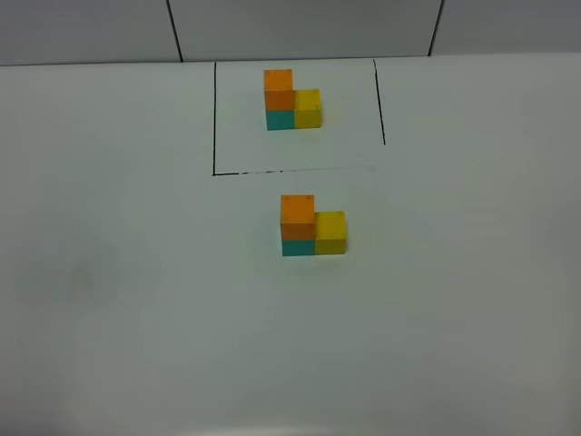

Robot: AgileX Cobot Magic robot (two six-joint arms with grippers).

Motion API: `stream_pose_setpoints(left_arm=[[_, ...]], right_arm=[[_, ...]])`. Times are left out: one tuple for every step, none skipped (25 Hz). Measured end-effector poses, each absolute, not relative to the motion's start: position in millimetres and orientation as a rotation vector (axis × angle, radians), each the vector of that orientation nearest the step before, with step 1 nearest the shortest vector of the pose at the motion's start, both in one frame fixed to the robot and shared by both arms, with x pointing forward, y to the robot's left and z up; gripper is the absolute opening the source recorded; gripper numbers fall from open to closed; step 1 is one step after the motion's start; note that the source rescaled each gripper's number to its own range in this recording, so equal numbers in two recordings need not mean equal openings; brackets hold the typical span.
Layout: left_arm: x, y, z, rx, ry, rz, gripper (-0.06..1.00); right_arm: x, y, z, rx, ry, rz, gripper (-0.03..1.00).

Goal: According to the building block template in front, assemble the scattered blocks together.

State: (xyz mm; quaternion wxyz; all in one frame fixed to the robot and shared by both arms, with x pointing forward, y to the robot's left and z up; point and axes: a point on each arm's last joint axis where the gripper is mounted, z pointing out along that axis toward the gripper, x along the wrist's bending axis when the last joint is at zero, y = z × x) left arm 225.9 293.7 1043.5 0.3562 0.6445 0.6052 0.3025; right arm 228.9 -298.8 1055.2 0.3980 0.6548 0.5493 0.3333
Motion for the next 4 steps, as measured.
stream_pose_setpoints(left_arm=[[225.9, 293.7, 1043.5, 1.665, 1.563, 0.781, 0.82], [225.9, 293.7, 1043.5, 1.665, 1.563, 0.781, 0.82], [225.9, 293.7, 1043.5, 1.665, 1.563, 0.781, 0.82], [225.9, 293.7, 1043.5, 1.665, 1.563, 0.781, 0.82]], right_arm=[[228.9, -298.8, 1055.2, 1.658, 1.391, 0.844, 0.73], [228.9, -298.8, 1055.2, 1.658, 1.391, 0.844, 0.73], [228.9, -298.8, 1055.2, 1.658, 1.391, 0.844, 0.73], [228.9, -298.8, 1055.2, 1.658, 1.391, 0.844, 0.73]])
